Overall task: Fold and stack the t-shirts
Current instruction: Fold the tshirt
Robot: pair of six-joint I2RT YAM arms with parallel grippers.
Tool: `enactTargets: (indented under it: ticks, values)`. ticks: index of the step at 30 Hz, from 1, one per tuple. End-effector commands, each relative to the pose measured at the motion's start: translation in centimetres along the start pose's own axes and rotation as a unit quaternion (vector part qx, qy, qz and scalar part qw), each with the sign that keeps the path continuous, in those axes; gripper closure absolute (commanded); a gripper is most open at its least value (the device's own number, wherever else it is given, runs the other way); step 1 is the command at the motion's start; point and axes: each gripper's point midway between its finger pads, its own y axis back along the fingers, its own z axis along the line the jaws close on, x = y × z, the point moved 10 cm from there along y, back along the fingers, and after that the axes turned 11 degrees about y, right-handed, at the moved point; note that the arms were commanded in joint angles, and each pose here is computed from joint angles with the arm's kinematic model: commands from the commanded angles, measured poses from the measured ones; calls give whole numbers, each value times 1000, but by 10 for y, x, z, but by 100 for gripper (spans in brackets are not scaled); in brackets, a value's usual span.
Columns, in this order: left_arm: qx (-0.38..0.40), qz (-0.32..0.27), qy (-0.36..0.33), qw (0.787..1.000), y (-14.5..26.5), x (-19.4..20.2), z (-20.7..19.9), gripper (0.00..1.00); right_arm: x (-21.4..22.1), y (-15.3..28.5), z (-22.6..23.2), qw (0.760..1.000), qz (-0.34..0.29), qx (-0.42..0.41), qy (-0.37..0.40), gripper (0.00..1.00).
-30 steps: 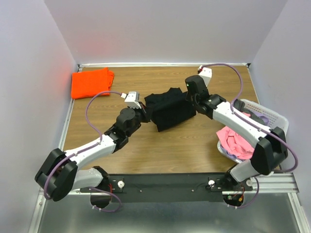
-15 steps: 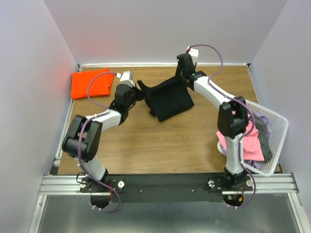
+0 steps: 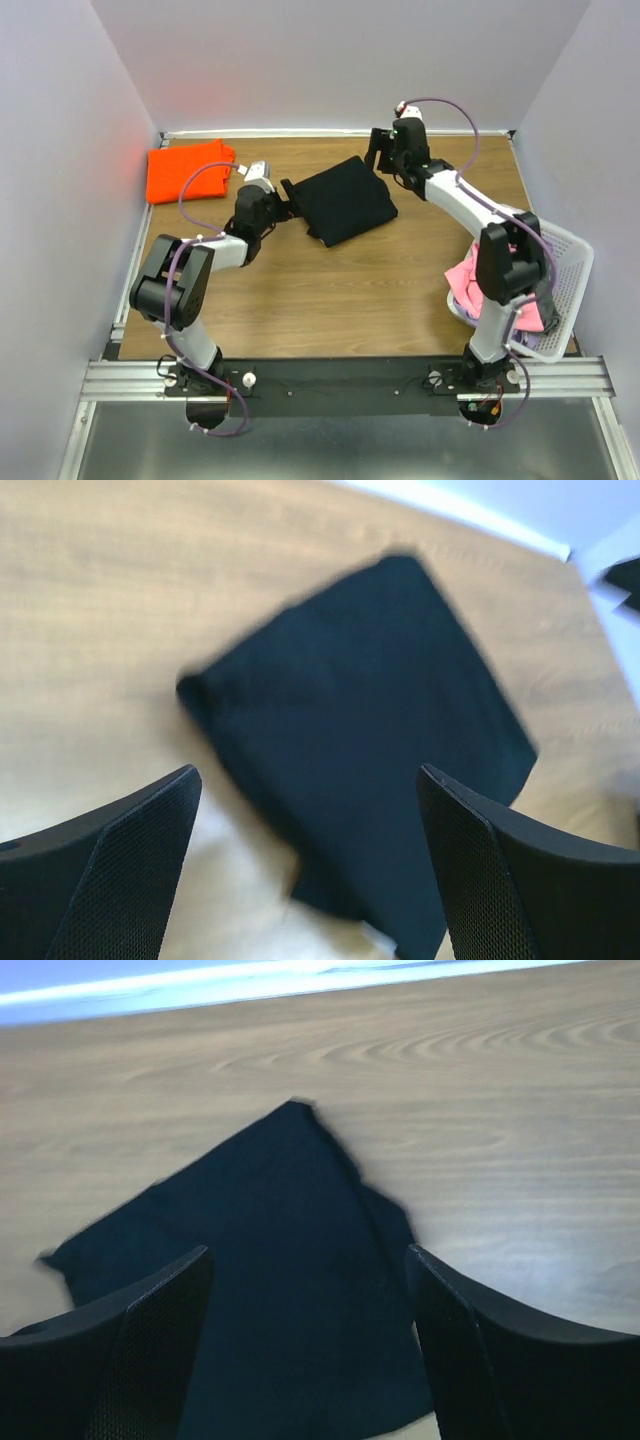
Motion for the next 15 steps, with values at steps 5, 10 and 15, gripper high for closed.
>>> enactTargets:
  ticks: [5,10,15]
  values:
    - [47,24,8,999,17,30,-7,5,28,30,23,985,-13,-173,17,19]
    - [75,49,30,996,17,45,-4,5,54,20,27,980,17,-196,22,20]
    - [70,73,52,993,11,62,-1,4,78,9,35,975,43,-219,22,21]
